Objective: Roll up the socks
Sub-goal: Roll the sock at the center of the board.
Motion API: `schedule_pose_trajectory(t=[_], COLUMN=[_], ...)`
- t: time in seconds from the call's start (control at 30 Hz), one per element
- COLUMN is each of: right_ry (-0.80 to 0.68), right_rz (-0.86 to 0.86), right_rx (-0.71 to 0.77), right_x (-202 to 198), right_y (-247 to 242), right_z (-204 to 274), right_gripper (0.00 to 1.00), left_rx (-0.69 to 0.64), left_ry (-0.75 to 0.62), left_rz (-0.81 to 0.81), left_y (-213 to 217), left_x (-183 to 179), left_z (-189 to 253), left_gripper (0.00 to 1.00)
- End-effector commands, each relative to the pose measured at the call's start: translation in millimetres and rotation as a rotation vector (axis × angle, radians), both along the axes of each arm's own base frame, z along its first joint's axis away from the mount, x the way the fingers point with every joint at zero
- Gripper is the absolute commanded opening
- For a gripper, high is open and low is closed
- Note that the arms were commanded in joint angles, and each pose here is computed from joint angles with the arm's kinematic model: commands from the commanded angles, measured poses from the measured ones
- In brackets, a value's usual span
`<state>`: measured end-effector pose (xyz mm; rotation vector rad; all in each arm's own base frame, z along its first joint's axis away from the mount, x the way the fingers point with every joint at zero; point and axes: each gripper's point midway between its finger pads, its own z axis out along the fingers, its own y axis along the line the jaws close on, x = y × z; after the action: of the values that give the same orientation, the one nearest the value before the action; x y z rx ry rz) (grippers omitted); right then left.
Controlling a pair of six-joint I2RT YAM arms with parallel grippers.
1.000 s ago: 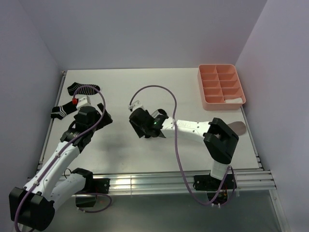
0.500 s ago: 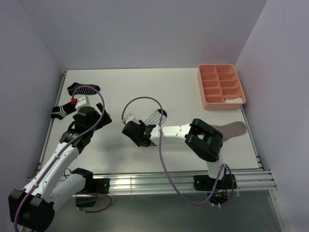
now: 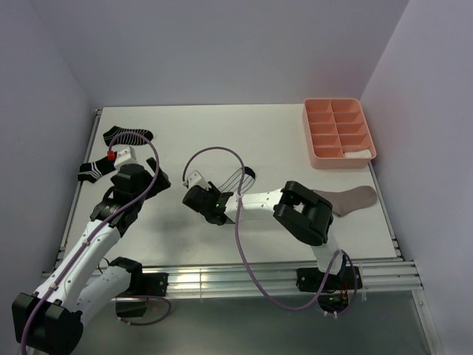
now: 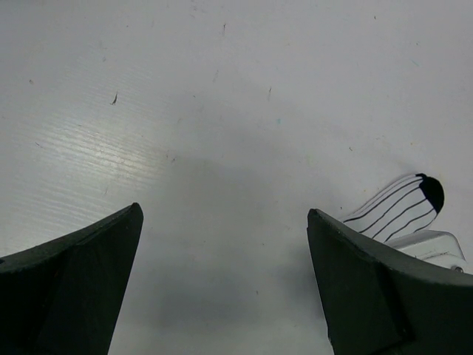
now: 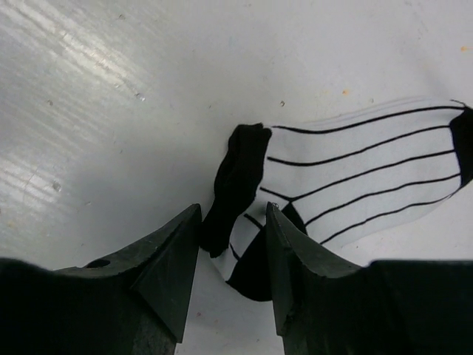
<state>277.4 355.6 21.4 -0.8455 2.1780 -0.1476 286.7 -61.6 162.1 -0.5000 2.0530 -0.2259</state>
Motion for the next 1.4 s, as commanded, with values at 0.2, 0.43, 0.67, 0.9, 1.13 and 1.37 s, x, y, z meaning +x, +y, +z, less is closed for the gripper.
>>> schedule_pose_trajectory(t=[0.2, 0.43, 0.67, 0.9, 1.13, 1.37], right_ry=[0.058, 0.131, 0.287, 0.472, 0.653, 0.857], right_rz=[-0.03, 0.007, 0.095, 0.122, 0.129, 0.137], right_rx=[-0.137, -0.063, 0.165, 0.31, 0.471, 0.608], right_x=[-13, -27, -41, -42, -34, -31], right_y=[-31, -22, 21, 39, 40, 32], right_z=[-45, -42, -4, 18, 37, 35], right_gripper=[0.37, 0.0, 0.0, 0.0, 0.0, 0.0], left_rx=[0.014, 0.011, 0.001, -0.013, -0.037, -0.104], left_ry=[-0.028, -0.026, -0.014, 0.015, 0.077, 0.142], left_rz=[0.004, -0.012, -0.044, -0.086, -0.124, -0.166], left_y=[3, 0, -6, -15, -24, -40], left_x=[4, 5, 5, 4, 2, 0], left_z=[5, 4, 1, -7, -22, -39], left_gripper=[0.98, 0.98, 0.97, 0.94, 0.9, 0.88])
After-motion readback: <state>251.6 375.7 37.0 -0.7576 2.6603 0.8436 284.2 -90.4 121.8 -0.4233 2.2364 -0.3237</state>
